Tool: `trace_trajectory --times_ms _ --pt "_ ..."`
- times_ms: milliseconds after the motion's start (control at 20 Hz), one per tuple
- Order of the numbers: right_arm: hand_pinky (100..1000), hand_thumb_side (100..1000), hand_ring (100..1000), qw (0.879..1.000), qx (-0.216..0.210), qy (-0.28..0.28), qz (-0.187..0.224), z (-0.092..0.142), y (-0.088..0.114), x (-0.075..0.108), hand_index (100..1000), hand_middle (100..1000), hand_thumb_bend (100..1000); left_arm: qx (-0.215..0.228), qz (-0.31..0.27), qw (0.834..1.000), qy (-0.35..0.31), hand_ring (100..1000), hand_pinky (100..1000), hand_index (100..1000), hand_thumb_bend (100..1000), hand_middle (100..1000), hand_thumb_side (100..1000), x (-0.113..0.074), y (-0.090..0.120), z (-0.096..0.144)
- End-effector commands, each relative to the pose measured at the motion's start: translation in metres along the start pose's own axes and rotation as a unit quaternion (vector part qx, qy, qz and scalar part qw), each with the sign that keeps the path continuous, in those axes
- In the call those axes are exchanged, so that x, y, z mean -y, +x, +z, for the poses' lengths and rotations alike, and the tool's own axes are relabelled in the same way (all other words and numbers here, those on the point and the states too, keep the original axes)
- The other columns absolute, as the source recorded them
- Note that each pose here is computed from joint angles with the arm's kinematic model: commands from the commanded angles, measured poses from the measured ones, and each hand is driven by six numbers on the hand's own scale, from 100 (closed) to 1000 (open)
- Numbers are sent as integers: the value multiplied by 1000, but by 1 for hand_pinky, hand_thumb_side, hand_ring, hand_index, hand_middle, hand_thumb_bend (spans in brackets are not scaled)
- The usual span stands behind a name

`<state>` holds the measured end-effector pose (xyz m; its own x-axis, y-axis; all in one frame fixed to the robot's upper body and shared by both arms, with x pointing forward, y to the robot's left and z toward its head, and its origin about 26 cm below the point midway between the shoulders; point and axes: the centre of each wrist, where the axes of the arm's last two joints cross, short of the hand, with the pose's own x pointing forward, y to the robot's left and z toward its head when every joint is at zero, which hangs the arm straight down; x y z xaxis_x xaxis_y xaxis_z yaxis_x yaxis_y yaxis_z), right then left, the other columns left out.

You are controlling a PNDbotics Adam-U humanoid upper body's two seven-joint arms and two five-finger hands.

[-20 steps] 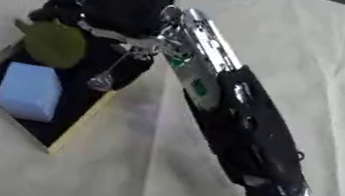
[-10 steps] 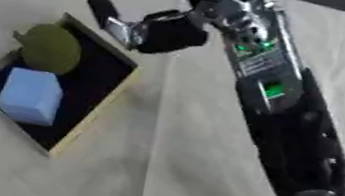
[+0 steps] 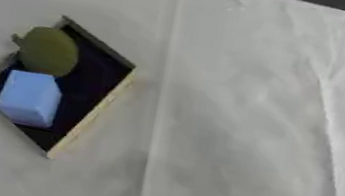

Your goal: Pick up objects on the table and place them in the box.

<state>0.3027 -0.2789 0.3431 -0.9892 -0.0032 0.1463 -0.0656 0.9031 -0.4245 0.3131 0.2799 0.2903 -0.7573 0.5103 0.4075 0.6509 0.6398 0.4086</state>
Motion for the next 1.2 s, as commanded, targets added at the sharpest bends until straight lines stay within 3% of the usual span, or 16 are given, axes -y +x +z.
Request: trace_trajectory --times_ms 50,150,300,500,800,950,1200 --pt "880 423 832 998 51 -28 7 -8 16 20 849 678 100 18 -12 1000 -9 907 893 867 100 946 672 -1 6 -8" --pt "886 424 829 997 71 -43 5 -10 18 24 842 654 100 26 -13 1000 -7 906 892 868 100 945 672 -2 5 -10" --pt "895 517 821 994 81 -72 -26 -11 17 24 831 634 100 26 -13 1000 -3 909 892 869 100 948 672 -2 3 -10" --pt "897 474 844 991 104 -67 -53 -12 17 25 769 686 100 35 -13 999 0 907 891 870 100 945 672 -2 2 -12" --pt "932 515 938 988 134 -50 -63 -6 14 24 897 827 100 39 -11 999 7 912 893 876 100 955 672 1 3 -14" --pt "934 612 945 988 141 -38 -56 -3 12 22 901 834 100 45 -10 999 7 910 891 876 100 951 672 2 4 -16" --pt "947 630 960 988 137 -43 -56 1 10 20 888 829 100 65 -10 998 10 905 888 877 100 943 672 3 3 -24"
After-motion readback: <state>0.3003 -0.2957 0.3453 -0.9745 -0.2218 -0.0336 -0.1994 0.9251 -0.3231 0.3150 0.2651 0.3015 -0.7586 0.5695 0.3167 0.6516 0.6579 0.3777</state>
